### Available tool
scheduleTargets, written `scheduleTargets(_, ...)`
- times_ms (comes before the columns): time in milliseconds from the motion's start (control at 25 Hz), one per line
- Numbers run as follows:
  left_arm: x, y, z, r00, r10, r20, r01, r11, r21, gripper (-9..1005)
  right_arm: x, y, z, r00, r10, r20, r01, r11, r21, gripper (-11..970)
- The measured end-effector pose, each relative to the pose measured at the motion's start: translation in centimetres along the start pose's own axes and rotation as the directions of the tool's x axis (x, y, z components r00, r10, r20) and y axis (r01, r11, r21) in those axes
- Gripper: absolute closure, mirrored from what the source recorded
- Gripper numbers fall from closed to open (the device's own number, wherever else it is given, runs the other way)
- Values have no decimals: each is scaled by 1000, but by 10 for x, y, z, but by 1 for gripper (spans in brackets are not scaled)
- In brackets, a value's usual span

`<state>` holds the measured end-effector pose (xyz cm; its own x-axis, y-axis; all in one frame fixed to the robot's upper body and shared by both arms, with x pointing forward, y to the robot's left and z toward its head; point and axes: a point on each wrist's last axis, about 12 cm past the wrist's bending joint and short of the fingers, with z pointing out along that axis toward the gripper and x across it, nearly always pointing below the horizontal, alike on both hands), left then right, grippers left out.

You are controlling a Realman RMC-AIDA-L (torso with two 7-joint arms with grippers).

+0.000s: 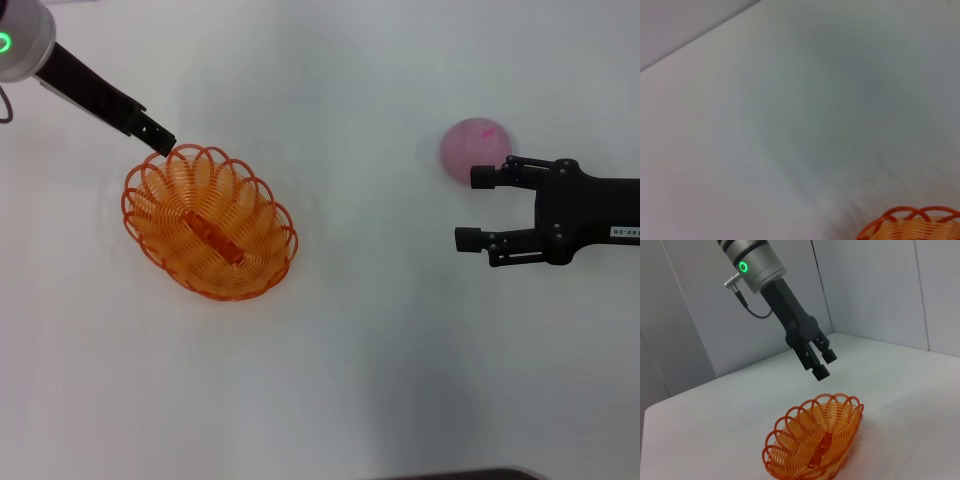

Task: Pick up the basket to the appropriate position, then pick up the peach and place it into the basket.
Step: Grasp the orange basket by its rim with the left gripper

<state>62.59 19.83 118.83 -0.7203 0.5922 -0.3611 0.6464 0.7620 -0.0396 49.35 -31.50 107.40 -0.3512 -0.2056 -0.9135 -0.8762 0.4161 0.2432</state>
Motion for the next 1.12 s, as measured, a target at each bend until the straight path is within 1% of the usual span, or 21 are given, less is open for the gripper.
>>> scheduleTargets(280, 2, 0, 10, 1000, 4, -16, -4, 1000, 0, 127, 0, -1, 0, 1000, 0, -1, 0, 1000, 5, 12)
scheduleTargets(520, 6, -2, 31, 999, 15, -37, -15, 1000, -8, 130, 1, -1, 2, 1000, 6, -2, -6, 1000, 7, 12)
scheduleTargets(800, 13, -1, 54, 999, -2, -48, 1, 1000, -11, 134, 4, -1, 4, 1000, 19, -2, -19, 1000, 13, 13)
scheduleTargets(1120, 13, -4, 59, 999, 9, -53, -10, 1000, -16, 138, 2, -2, 6, 1000, 12, -2, -12, 1000, 10, 13)
